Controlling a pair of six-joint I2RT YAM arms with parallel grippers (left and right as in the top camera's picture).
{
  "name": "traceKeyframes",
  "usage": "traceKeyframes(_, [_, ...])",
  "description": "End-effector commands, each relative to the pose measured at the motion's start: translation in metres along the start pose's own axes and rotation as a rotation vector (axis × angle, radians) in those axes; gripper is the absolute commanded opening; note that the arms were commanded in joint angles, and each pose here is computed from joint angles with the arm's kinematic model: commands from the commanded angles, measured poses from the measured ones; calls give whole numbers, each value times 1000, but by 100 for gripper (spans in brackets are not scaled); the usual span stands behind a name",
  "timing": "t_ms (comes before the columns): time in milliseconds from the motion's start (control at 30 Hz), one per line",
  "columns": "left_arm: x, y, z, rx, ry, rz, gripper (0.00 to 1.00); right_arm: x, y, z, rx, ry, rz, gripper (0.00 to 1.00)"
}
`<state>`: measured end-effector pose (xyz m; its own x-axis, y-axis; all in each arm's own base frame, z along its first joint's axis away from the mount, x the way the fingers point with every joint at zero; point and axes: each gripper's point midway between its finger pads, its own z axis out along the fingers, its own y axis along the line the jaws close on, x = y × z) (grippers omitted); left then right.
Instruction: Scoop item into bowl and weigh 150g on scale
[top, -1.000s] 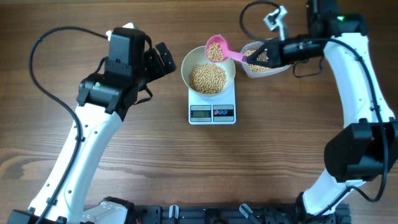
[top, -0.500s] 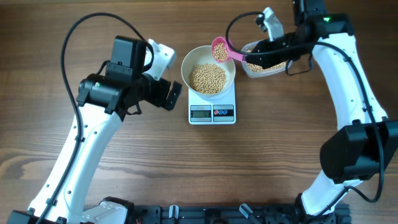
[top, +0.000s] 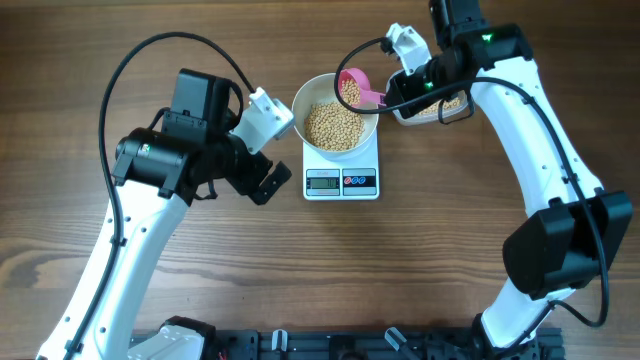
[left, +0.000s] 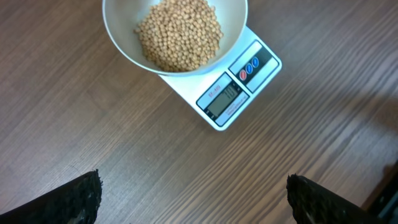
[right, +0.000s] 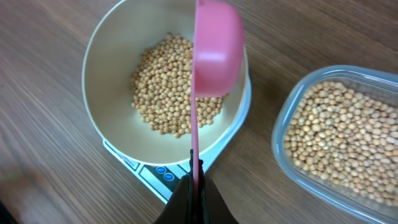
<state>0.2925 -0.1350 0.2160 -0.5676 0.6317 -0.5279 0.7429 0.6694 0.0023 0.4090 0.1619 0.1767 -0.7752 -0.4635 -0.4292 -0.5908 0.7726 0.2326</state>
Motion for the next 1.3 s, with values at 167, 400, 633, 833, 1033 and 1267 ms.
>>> traceKeyframes(167, [-1,-2,-4,1,-13,47,100,-8,-9,-15,86,-27,-85,4])
traceKeyframes(400, [-1,-2,-4,1,-13,47,100,-14,-5,-13,94,-38,-150,4])
traceKeyframes(633, [-1,-2,-4,1,-13,47,100,-19,-2,-11,128,-41,-186,4])
traceKeyframes(833, [-1,-2,-4,1,-13,48,100,-17,-1,-10,125,-33,-187,4])
traceKeyframes(1033, [-1,-2,-4,1,-13,48,100,-8,8,-8,104,8,-208,4])
traceKeyframes(1267, [-1,-2,-4,2,-13,48,100,-11,24,-5,90,8,-249,4])
